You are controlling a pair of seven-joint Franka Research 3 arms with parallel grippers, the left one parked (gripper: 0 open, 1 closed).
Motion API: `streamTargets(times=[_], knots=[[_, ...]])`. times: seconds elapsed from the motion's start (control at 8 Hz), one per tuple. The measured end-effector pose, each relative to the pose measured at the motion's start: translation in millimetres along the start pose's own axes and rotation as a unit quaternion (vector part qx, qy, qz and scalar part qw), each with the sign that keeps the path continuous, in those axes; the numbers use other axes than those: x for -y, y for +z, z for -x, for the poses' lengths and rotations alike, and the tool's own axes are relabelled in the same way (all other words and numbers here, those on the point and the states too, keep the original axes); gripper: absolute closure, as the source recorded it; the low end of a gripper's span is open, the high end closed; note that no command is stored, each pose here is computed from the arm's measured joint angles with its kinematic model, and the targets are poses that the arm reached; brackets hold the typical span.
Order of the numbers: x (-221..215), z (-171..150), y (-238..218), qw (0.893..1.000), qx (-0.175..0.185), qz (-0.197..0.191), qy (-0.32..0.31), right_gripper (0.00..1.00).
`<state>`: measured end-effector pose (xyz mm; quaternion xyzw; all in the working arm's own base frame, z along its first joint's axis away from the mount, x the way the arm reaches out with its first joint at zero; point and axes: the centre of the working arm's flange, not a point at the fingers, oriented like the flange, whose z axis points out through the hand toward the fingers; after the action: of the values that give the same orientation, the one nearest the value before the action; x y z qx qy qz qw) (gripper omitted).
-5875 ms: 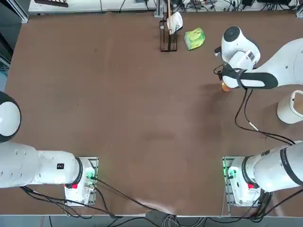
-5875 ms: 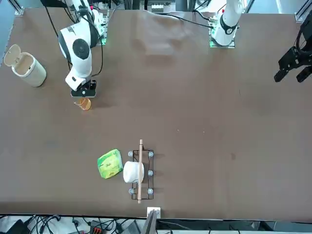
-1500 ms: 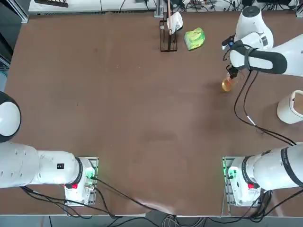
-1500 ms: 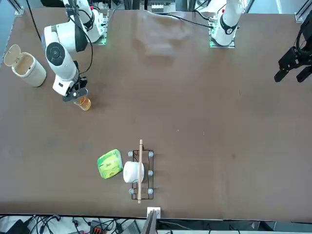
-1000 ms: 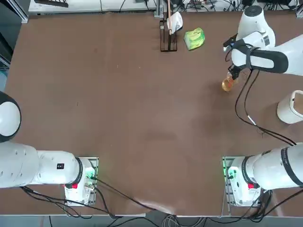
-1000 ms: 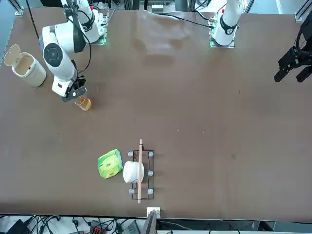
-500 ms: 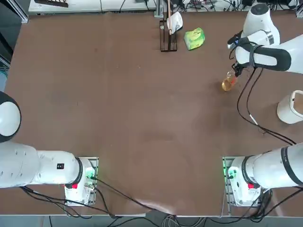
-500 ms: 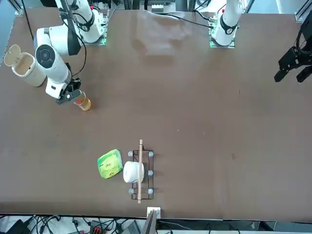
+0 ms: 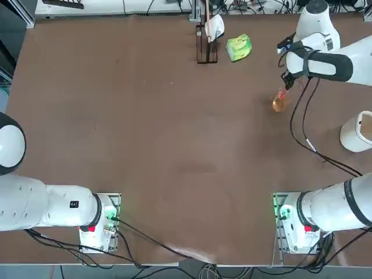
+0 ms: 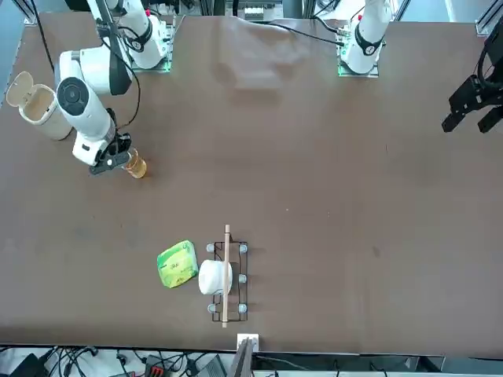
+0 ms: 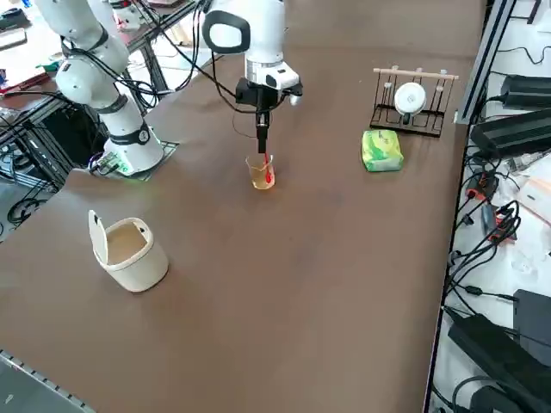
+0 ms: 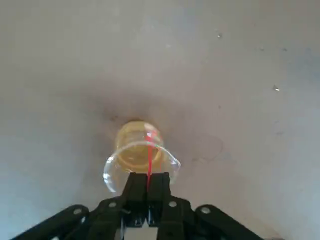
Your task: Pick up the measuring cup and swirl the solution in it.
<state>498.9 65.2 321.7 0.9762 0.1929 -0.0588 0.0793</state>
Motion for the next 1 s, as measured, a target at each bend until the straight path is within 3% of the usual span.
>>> streamTargets(times=[0.38,1.0], knots=[[23,-2,1,1.000,0.014,-0.009,0.007,0.97],[14,10,3,0.998,0.053,-0.016,-0.008,0.97]])
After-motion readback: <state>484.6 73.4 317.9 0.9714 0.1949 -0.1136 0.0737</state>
